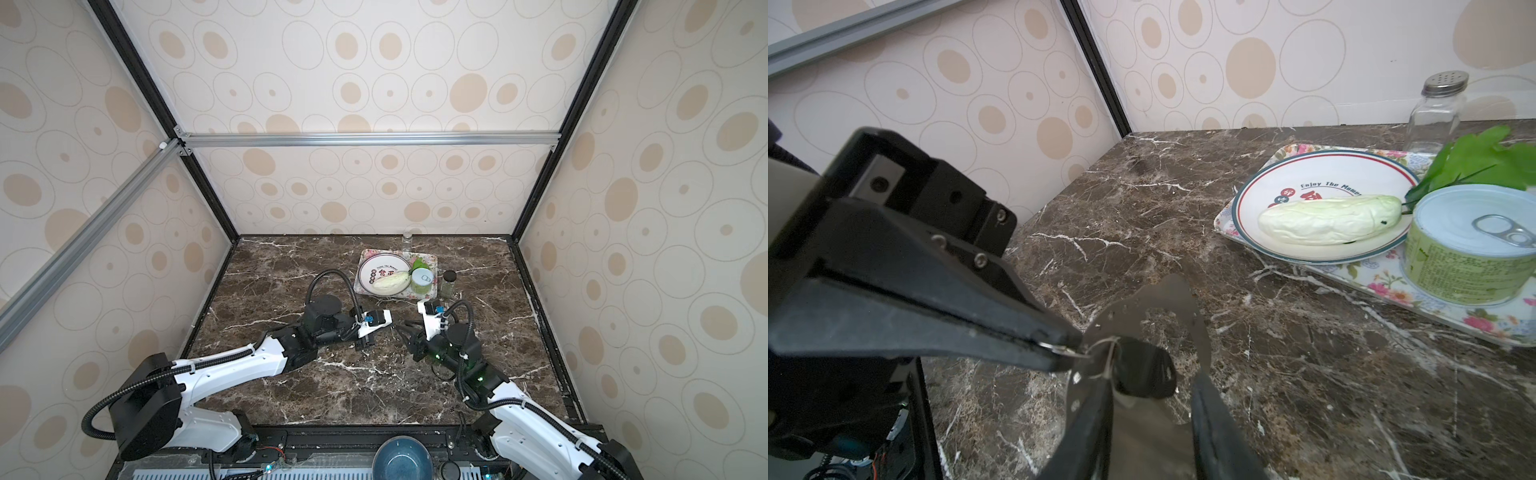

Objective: Attach keys to a key ring
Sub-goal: Insert the key into the keyring.

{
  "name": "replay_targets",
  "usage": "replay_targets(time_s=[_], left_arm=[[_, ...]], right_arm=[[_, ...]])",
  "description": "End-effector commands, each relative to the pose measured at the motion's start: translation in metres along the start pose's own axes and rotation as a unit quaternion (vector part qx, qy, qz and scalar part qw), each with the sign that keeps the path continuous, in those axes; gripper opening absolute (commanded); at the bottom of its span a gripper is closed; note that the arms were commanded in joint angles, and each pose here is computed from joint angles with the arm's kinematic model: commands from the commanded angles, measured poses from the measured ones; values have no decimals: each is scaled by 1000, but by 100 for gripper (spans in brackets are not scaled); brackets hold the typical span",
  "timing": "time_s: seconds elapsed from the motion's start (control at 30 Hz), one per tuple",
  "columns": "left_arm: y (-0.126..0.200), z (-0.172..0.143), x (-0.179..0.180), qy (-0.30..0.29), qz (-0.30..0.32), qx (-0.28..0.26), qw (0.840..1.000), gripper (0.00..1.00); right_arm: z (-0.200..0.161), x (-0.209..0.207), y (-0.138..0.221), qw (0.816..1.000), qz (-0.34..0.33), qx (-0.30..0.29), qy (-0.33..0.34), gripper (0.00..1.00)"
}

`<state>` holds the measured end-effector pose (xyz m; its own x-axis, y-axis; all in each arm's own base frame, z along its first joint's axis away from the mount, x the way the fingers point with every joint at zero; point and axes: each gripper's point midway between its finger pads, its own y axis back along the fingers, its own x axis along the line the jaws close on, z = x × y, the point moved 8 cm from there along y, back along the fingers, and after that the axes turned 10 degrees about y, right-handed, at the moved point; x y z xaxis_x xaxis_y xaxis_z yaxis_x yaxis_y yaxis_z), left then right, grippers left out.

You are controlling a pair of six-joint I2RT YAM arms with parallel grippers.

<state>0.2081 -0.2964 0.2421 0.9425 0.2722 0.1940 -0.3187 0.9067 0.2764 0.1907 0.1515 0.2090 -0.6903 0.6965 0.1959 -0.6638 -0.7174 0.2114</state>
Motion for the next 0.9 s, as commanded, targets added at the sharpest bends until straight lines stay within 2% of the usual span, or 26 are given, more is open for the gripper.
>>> replay_targets(time_s=[0.0,0.57,0.67,0.8,0.87], left_arm=[[7,21,1,-11,12,-45,999,0],[11,23,0,-9,14,-55,998,0],[13,29,-5,-7,-13,-69,998,0],[21,40,-16,3,-70,-112,991,0],[21,41,-17,8,-76,-119,990,0]], right_arm=[[-3,2,-1,1000,11,7,6,31],[-2,19,-9,997,61,21,38,31],[-3,20,-10,997,60,24,40,31],[-4,22,-12,997,62,27,44,30],[-4,23,-11,997,62,25,49,30]])
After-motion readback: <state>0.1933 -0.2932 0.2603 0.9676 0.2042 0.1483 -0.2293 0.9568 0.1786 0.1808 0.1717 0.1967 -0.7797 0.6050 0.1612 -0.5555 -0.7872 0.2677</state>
